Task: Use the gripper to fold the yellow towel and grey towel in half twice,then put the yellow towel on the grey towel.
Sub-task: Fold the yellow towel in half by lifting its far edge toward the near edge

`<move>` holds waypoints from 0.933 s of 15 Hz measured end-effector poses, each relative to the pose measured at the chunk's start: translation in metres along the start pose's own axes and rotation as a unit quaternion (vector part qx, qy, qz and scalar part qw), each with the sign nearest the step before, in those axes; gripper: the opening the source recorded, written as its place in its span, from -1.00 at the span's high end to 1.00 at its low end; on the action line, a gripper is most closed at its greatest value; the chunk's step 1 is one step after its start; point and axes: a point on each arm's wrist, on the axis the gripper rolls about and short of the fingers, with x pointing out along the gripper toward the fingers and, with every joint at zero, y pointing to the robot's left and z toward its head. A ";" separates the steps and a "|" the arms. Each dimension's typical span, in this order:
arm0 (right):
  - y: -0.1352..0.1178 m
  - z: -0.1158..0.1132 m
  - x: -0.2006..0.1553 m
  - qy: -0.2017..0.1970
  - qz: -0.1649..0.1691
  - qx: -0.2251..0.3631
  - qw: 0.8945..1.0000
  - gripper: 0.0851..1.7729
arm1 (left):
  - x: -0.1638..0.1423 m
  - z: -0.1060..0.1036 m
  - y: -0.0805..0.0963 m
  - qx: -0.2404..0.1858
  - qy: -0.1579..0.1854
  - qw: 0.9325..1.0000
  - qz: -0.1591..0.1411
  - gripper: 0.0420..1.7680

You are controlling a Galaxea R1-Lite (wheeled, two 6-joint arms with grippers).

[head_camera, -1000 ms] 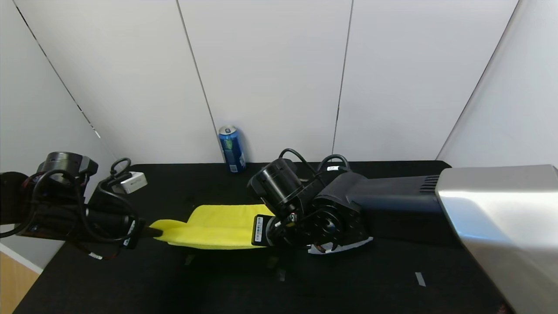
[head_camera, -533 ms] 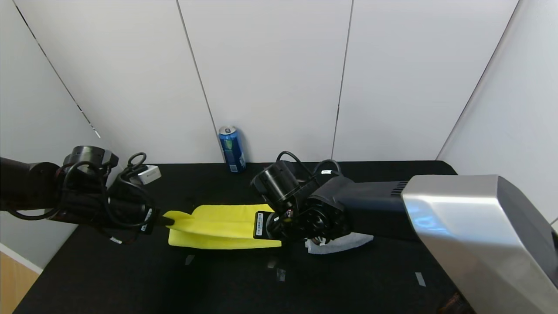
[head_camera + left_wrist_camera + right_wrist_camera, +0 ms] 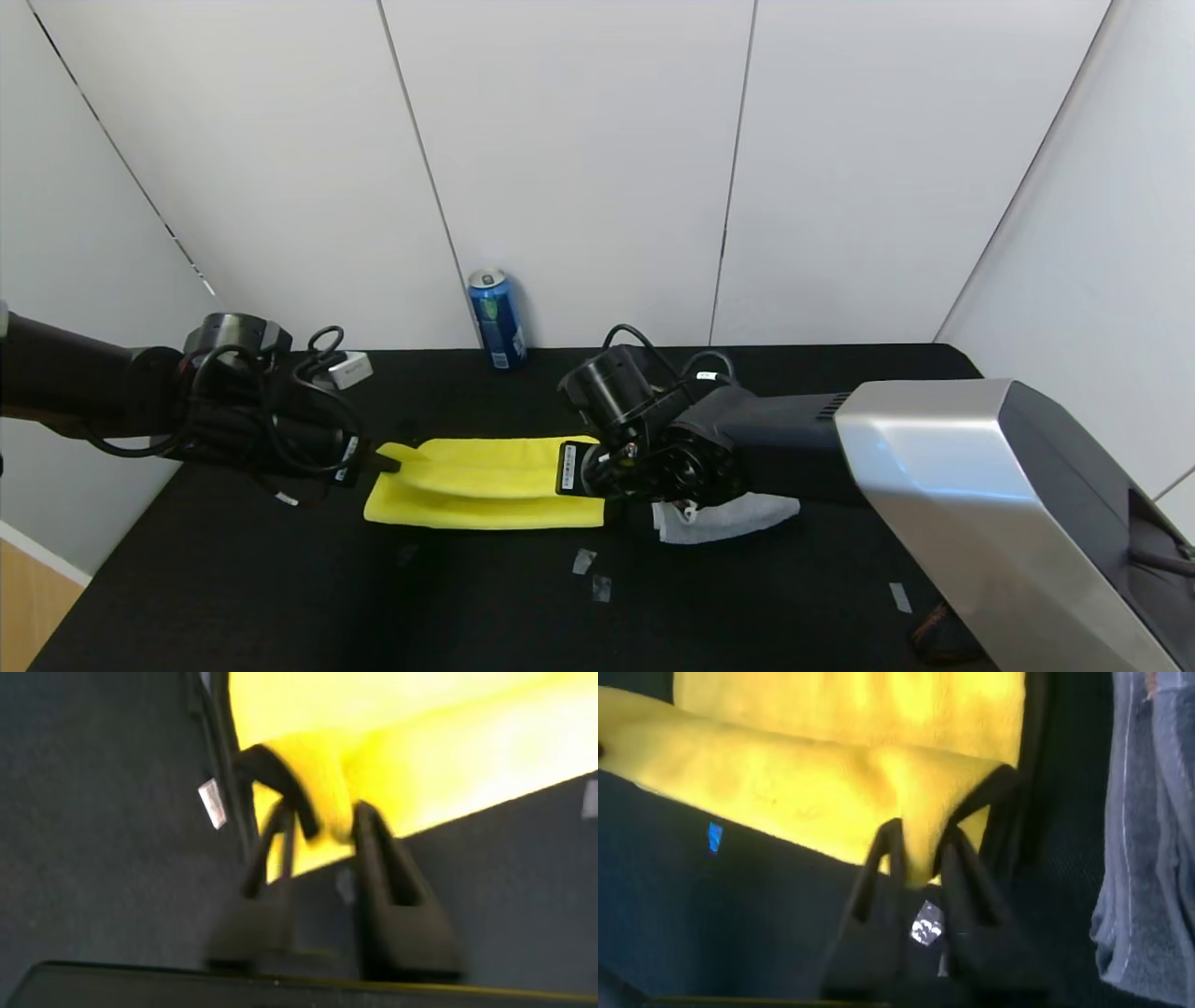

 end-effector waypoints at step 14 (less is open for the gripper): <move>-0.016 0.020 0.005 -0.033 0.015 0.009 0.999 -0.67 | 0.005 0.015 0.012 -0.016 -0.021 1.000 0.011 -0.70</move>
